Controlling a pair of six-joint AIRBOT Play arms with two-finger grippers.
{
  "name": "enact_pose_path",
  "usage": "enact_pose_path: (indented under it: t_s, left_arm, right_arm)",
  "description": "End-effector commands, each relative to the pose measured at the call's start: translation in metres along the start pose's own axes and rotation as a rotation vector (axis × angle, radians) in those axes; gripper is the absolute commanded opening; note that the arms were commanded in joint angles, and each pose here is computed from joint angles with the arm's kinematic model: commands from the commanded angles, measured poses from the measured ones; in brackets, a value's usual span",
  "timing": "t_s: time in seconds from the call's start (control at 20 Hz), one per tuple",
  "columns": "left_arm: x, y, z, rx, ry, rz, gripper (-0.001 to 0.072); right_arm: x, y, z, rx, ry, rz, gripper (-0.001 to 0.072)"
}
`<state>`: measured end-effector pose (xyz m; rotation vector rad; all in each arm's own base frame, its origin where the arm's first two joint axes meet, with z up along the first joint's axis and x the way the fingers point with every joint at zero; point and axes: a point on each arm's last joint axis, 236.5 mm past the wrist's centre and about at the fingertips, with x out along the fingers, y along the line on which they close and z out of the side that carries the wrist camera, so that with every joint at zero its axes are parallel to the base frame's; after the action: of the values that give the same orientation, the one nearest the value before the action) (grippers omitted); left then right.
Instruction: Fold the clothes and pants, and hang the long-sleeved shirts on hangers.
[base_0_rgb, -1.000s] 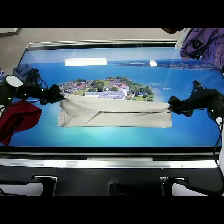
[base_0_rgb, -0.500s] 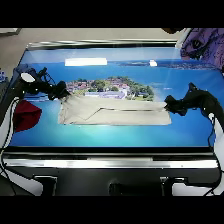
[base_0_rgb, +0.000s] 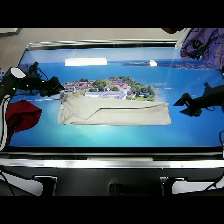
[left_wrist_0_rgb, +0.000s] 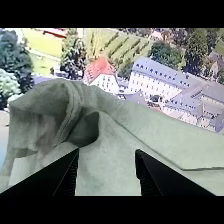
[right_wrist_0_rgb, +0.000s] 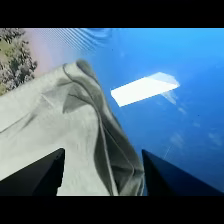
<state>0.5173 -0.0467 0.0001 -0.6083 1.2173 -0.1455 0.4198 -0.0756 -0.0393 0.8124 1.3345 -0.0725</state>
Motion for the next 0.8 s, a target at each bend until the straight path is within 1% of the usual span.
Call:
enact_pose_path:
  t_s: [0.0, 0.1, 0.25, 0.3, 0.35, 0.4, 0.5, 0.65, 0.7, 0.75]
  left_arm:
    - [-0.033, 0.009, 0.007, 0.051, -0.06, 0.103, 0.0406]
    - [-0.047, 0.006, 0.01, 0.085, -0.09, 0.13, 0.0406]
    - [-0.06, -0.004, 0.01, 0.107, -0.116, 0.127, 0.0406]
    - [-0.061, -0.007, 0.01, 0.111, -0.119, 0.124, 0.0406]
    - [-0.062, -0.01, 0.009, 0.118, -0.12, 0.122, 0.0406]
    - [-0.061, -0.013, 0.008, 0.124, -0.118, 0.12, 0.0406]
    - [-0.055, -0.023, 0.003, 0.146, -0.107, 0.112, 0.0405]
    - [-0.04, -0.045, -0.007, 0.19, -0.09, 0.096, 0.0398]
    - [-0.033, -0.053, -0.013, 0.205, -0.074, 0.089, 0.0358]
    - [-0.025, -0.062, -0.021, 0.214, -0.056, 0.083, 0.0335]
  right_arm:
    - [0.019, 0.001, -0.027, -0.033, 0.184, 0.12, 0.059]
    - [0.038, 0.009, -0.033, -0.046, 0.228, 0.159, 0.06]
    - [0.067, 0.017, -0.041, -0.066, 0.267, 0.145, 0.0595]
    - [0.075, 0.022, -0.043, -0.081, 0.267, 0.139, 0.0543]
    - [0.08, 0.029, -0.043, -0.101, 0.254, 0.133, 0.0433]
    - [0.082, 0.036, -0.041, -0.117, 0.24, 0.131, 0.0319]
    - [0.074, 0.045, -0.039, -0.137, 0.208, 0.134, 0.0035]
    - [0.041, 0.048, -0.03, -0.169, 0.124, 0.072, 0.0038]
    - [0.03, 0.049, -0.027, -0.173, 0.093, 0.053, 0.0037]
    - [0.021, 0.051, -0.026, -0.178, 0.071, 0.041, 0.0037]
